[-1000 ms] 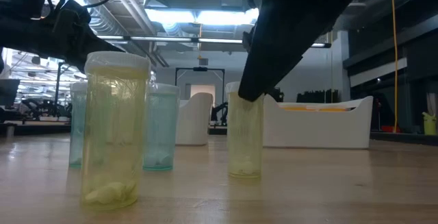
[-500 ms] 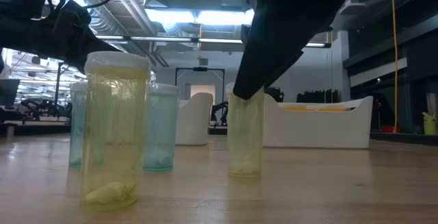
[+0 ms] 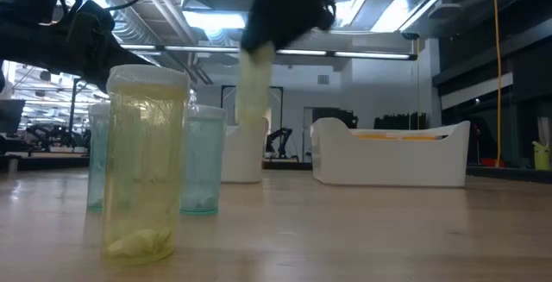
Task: Pick and place medicine bottles into bin by pill shape (circle, oval)
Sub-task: Put the small yellow pill bottle into the left white bin
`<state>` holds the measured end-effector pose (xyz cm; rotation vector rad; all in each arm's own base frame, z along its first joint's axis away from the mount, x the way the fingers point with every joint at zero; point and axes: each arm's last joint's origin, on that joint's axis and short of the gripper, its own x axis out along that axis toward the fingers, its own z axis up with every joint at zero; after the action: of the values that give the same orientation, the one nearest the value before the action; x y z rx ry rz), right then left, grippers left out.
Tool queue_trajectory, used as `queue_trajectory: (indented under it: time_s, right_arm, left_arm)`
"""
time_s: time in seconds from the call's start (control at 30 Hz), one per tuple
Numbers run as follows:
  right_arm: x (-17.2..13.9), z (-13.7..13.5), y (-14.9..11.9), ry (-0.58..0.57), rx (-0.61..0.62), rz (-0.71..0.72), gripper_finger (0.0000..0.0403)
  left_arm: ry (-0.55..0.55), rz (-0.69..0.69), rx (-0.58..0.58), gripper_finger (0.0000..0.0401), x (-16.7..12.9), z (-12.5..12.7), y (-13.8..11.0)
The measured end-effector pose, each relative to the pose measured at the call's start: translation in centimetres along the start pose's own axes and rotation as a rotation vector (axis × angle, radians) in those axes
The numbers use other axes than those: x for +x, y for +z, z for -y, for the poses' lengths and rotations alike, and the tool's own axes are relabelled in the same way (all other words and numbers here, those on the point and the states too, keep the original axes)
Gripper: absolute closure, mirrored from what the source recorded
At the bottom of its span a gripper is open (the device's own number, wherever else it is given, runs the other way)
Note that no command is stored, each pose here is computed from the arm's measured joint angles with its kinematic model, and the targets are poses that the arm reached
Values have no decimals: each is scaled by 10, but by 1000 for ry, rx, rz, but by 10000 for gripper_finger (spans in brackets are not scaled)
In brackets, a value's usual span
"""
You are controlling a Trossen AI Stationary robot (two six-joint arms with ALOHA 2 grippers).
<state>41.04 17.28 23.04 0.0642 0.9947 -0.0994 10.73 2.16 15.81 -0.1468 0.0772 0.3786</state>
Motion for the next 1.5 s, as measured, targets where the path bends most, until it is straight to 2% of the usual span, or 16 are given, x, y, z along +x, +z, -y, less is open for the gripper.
queue_trajectory:
  time_s: [0.17,0.33,0.5,0.8,0.93,1.13,1.37,1.5]
  right_arm:
    - [-30,23,39,-140,-27,104,285]
    - [-42,58,74,-182,-25,216,286]
    - [-23,106,87,-149,71,194,286]
    - [32,171,75,-127,225,71,286]
    - [56,183,67,-105,256,5,286]
    - [83,186,57,-115,255,-58,286]
    - [85,187,57,-162,247,-49,286]
    - [85,190,57,-149,258,-54,286]
  left_arm:
    - [0,0,0,207,0,0,0]
    - [0,0,0,207,0,0,0]
    - [0,1,0,207,0,0,0]
    - [0,4,-1,207,0,0,0]
    - [-1,4,-1,207,0,0,0]
    - [0,2,0,207,0,0,0]
    - [0,1,0,207,0,0,0]
    - [0,1,0,207,0,0,0]
